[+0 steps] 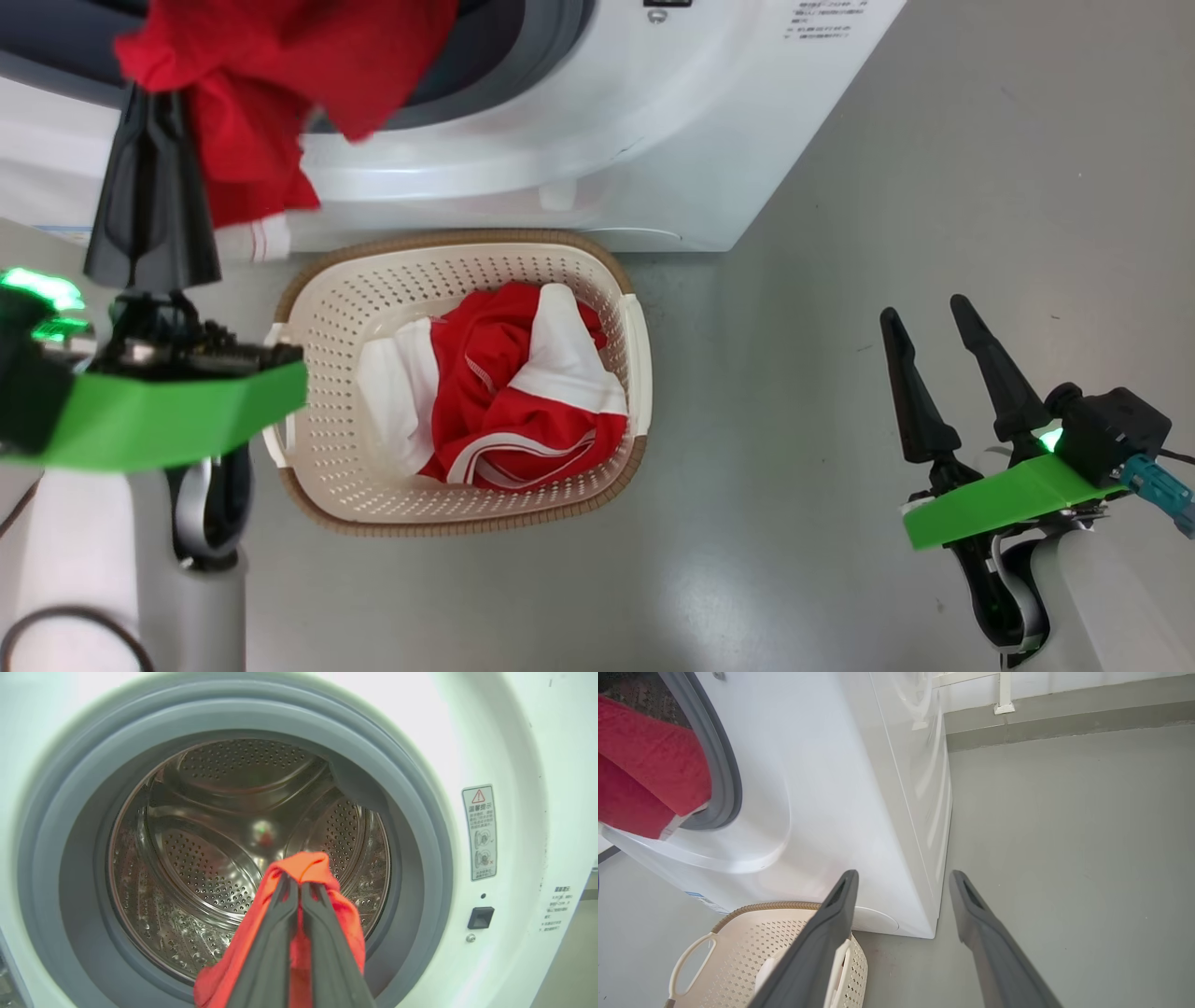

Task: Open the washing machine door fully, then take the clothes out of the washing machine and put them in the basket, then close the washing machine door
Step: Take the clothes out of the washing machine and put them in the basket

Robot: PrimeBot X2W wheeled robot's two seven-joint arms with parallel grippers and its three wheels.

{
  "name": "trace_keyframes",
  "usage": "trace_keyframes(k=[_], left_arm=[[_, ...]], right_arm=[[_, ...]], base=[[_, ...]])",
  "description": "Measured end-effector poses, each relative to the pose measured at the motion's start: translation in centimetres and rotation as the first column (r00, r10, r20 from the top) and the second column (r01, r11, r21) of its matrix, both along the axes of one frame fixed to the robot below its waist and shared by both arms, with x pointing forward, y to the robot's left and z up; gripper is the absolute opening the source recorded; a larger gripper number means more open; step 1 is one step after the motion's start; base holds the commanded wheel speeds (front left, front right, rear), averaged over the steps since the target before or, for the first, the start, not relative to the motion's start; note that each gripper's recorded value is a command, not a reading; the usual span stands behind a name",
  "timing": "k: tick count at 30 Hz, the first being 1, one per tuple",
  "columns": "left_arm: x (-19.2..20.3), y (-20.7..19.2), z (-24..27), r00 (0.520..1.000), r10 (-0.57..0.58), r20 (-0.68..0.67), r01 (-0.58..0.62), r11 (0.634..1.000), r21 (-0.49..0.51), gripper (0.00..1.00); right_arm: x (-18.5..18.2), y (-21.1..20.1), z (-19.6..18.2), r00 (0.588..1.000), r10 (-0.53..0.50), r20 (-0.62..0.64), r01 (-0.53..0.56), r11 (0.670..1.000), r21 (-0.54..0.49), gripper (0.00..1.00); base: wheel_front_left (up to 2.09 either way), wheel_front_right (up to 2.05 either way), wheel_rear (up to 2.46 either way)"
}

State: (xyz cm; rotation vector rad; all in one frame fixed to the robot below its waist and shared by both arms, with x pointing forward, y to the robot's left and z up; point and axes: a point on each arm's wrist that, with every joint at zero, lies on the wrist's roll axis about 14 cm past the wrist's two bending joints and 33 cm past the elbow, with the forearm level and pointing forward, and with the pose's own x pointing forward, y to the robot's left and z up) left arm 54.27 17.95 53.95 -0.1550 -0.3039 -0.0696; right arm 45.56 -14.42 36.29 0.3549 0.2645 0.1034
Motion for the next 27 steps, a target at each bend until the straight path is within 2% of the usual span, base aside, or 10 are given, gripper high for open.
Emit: trace_keyframes(k=[10, 13, 21, 27], left_arm=[[-2.1, 0.0, 4.2, 0.991, 0.003, 0.136, -0.003, 1.0, 0.001, 0.0], [-2.4, -0.1, 3.9, 0.991, 0.002, 0.132, -0.001, 1.0, -0.005, 0.0], [-2.6, -1.3, -1.6, 0.999, -0.04, -0.033, 0.038, 0.998, -0.055, 0.0], [-3.1, -2.4, -9.3, 0.964, -0.071, -0.257, 0.051, 0.995, -0.084, 0.0]], right_arm=[[-0.5, 0.1, -0.6, 1.0, 0.007, -0.02, -0.007, 1.0, -0.001, 1.0], [-0.5, 0.1, -0.7, 1.0, 0.009, -0.022, -0.009, 1.0, -0.003, 1.0], [-0.6, 0.0, -1.2, 0.999, 0.007, -0.035, -0.007, 1.0, -0.004, 1.0], [-0.6, 0.0, -2.0, 0.999, 0.003, -0.053, -0.003, 1.0, -0.002, 1.0]], base=[[0.0, 0.0, 0.0], [0.0, 0.0, 0.0], [0.0, 0.0, 0.0], [0.0, 0.0, 0.0]])
